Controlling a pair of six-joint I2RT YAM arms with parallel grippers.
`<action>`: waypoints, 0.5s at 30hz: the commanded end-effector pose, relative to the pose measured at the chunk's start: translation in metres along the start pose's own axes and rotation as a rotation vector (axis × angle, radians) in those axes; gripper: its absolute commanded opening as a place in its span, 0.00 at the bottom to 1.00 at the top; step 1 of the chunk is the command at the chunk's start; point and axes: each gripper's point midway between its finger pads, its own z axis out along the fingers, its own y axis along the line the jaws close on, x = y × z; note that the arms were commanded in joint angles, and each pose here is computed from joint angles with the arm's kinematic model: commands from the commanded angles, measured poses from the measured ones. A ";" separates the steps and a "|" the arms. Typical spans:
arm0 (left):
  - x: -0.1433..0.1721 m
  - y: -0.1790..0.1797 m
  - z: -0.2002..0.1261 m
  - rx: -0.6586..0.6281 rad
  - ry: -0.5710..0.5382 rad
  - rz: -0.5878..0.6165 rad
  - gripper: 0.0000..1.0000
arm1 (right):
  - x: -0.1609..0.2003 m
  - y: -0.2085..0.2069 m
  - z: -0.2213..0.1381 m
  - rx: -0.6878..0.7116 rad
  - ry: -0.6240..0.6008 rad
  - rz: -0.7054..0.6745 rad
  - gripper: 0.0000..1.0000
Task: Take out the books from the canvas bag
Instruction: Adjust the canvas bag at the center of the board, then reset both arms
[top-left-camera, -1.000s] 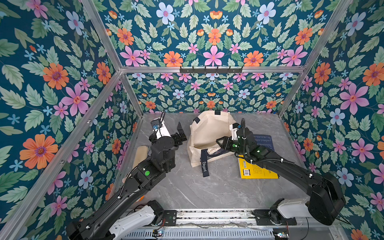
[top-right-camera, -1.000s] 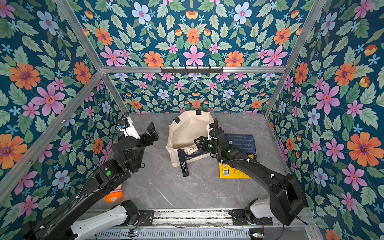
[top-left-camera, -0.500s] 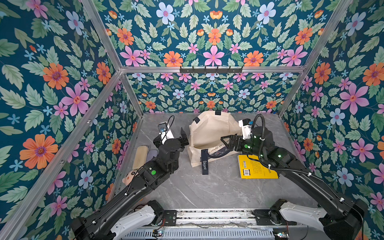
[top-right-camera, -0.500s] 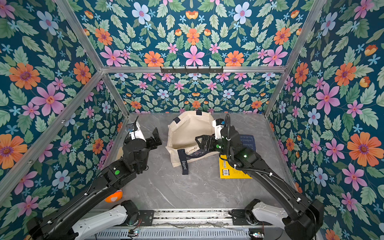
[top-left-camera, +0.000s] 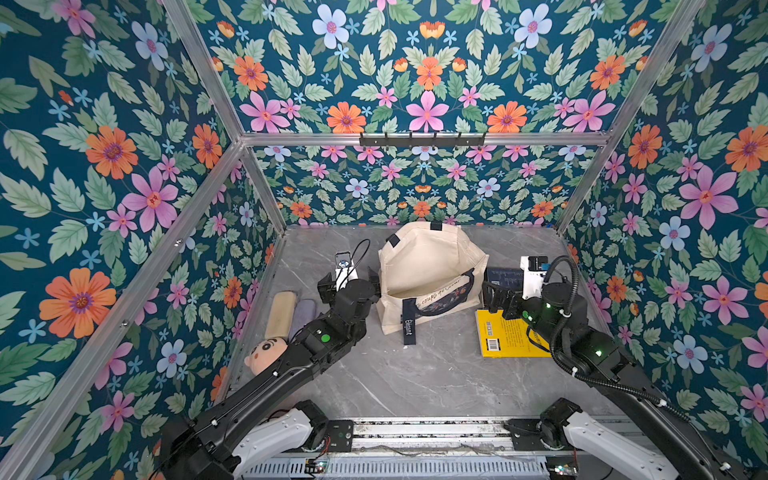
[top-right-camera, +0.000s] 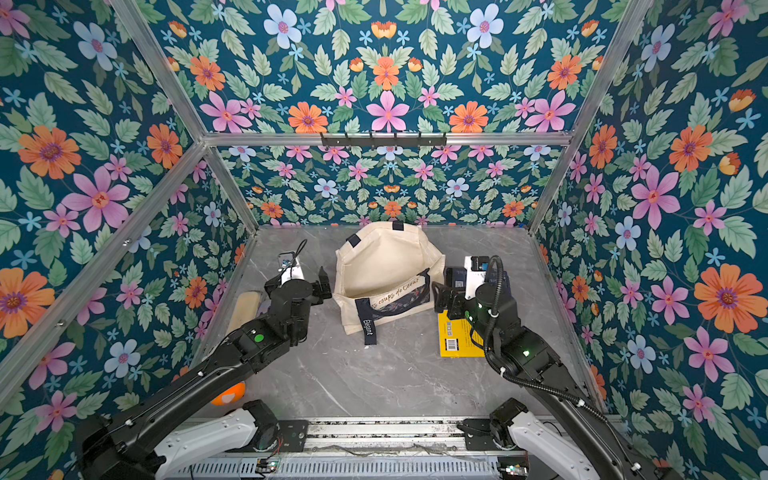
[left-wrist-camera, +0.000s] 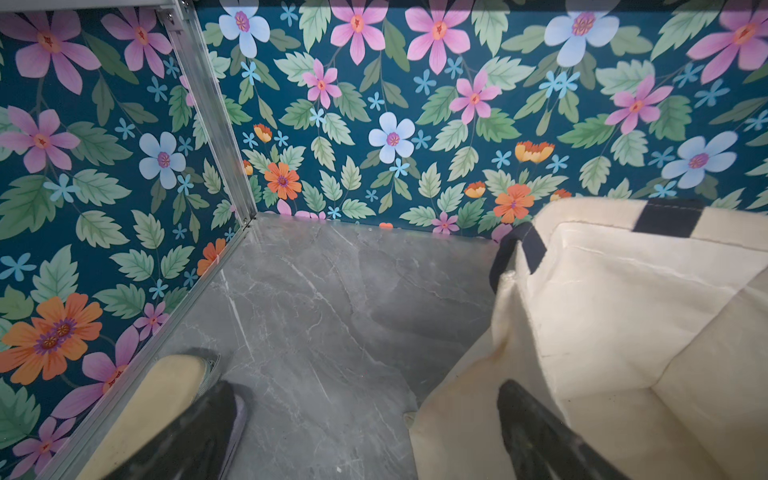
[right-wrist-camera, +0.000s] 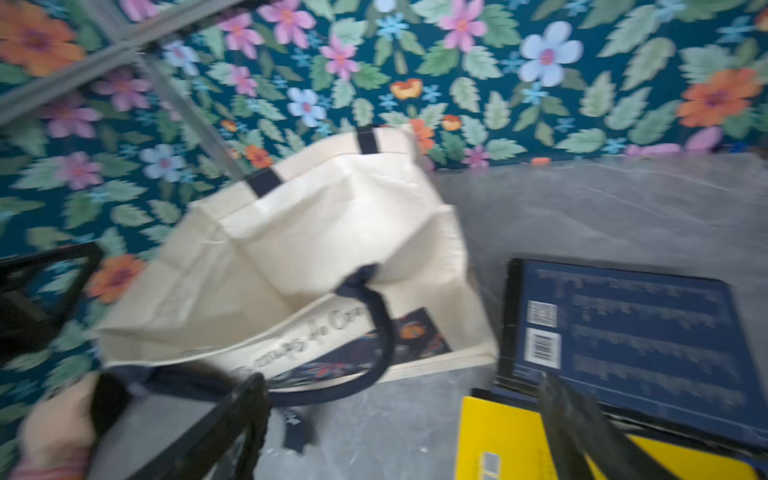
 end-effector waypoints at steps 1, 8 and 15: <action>0.009 -0.003 0.010 -0.012 0.016 0.042 1.00 | -0.005 -0.054 0.002 0.222 -0.126 0.073 0.99; 0.045 0.017 0.033 -0.076 0.026 0.063 1.00 | 0.024 -0.116 0.021 0.435 -0.188 -0.058 0.99; 0.070 0.023 0.042 -0.053 0.022 0.113 1.00 | 0.045 -0.158 0.053 0.535 -0.130 -0.135 0.99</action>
